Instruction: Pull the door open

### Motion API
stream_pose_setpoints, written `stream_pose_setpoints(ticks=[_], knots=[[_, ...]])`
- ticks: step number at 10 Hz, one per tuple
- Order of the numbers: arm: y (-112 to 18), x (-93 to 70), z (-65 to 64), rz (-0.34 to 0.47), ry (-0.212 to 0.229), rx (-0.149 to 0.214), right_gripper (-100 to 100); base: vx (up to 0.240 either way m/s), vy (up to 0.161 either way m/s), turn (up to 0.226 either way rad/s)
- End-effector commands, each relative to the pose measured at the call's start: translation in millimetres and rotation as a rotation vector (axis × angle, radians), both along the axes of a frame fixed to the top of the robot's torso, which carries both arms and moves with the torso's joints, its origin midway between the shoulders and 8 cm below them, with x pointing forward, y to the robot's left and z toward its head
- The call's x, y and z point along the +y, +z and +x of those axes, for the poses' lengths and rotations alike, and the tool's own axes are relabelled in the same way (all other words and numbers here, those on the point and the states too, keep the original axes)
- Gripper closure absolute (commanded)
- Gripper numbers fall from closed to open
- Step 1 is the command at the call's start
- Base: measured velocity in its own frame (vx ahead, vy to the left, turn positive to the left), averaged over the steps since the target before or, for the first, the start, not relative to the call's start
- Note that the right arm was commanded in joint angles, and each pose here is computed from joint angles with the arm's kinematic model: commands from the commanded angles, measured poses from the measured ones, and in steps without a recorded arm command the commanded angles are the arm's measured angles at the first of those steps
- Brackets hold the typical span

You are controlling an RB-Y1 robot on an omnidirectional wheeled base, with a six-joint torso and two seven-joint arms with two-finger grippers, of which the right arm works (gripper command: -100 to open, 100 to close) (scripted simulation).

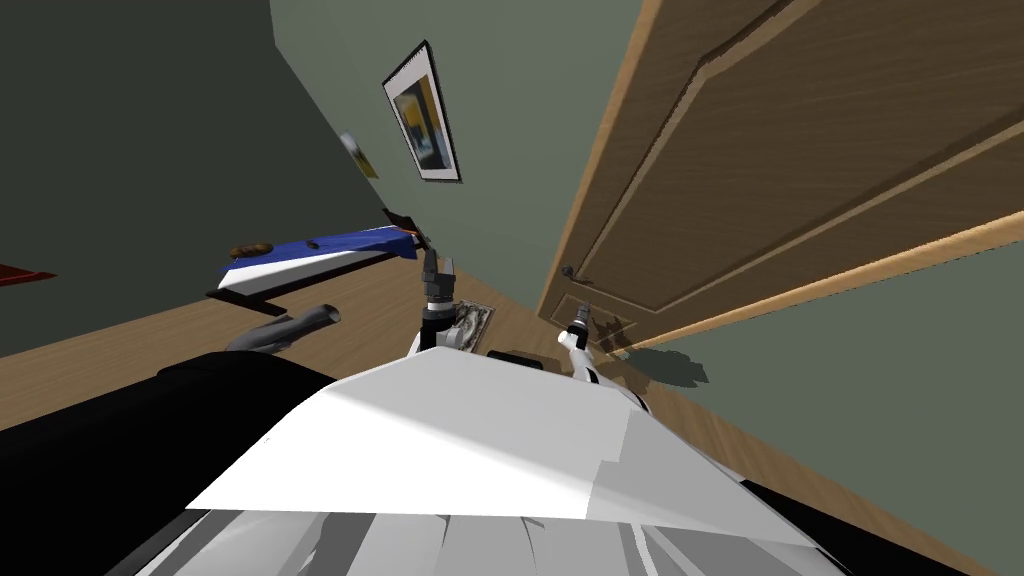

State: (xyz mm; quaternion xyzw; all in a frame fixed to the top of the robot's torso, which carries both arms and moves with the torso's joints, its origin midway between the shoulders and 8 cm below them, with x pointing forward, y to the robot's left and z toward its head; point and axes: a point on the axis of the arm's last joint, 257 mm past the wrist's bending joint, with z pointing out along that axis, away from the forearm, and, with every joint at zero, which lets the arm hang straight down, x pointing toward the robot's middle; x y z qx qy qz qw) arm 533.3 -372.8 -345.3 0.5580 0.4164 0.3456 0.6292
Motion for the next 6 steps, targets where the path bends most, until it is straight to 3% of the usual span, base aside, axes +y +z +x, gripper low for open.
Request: stream_pose_setpoints(ticks=[1,6], knots=[[-1.7,9.6,1.7,0.009,0.001,0.003,-100,0.242,0.018,0.022],[-7.6,34.3,2.8,0.037,0.008,0.010,-100,0.221,0.035,0.018]])
